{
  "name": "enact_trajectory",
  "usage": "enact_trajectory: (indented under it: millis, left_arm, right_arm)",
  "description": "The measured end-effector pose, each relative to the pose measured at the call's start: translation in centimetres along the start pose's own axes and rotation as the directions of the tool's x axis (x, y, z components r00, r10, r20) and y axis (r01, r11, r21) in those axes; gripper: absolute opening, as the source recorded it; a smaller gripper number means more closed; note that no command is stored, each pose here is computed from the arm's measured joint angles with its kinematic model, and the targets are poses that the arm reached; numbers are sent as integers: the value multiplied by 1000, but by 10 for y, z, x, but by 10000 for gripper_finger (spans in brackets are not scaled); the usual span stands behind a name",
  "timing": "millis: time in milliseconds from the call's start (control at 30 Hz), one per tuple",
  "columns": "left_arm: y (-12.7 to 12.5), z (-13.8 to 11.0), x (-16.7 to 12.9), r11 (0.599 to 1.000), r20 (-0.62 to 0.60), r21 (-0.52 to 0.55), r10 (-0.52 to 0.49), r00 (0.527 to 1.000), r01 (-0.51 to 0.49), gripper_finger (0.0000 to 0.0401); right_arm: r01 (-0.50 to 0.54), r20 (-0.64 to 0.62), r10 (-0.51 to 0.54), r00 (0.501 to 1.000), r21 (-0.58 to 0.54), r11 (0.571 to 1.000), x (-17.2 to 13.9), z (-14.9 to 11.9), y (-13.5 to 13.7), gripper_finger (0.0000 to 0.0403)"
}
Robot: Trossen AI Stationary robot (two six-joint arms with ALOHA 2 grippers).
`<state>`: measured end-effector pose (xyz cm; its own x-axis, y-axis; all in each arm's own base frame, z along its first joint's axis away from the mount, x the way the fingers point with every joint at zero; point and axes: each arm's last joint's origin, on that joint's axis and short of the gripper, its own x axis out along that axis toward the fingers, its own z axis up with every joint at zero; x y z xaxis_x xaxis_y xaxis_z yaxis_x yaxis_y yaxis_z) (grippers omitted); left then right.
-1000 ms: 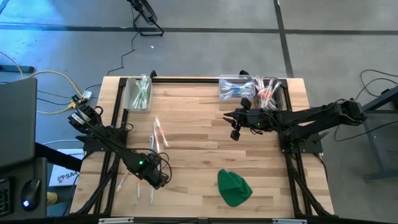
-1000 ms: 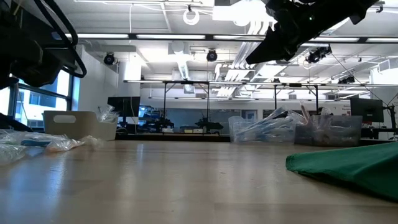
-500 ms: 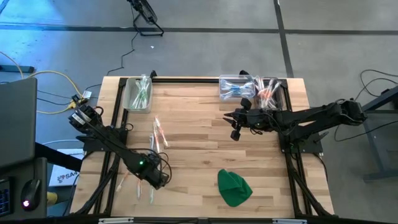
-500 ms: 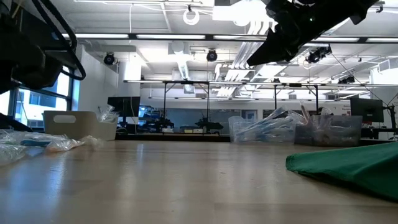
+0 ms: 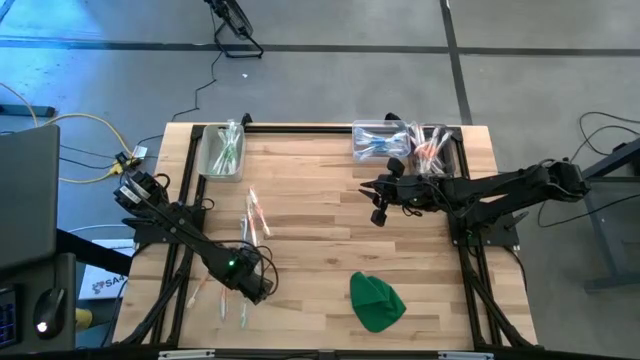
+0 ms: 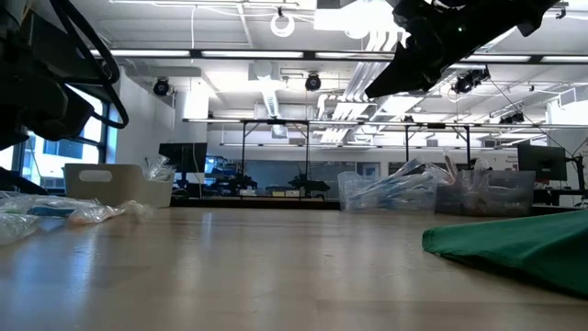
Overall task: Pick & Place Toothbrushes
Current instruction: Put the green toothbrush into the gray bin
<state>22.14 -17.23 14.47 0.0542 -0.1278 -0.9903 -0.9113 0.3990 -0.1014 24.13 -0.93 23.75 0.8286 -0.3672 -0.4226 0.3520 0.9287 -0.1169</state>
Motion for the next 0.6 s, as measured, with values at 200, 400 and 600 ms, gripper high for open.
enact_trajectory:
  millis: [200,400,600]
  left_arm:
    - [0,0,0,1000,0,0,0,1000,0,159]
    - [0,0,1,1000,0,0,-1,1000,1,145]
    - [0,0,1,1000,1,0,4,1000,-4,96]
  right_arm:
    - [0,0,0,1000,0,1000,0,0,0,66]
    - [0,0,0,1000,0,1000,0,0,0,66]
    - [0,0,0,1000,0,1000,0,0,0,66]
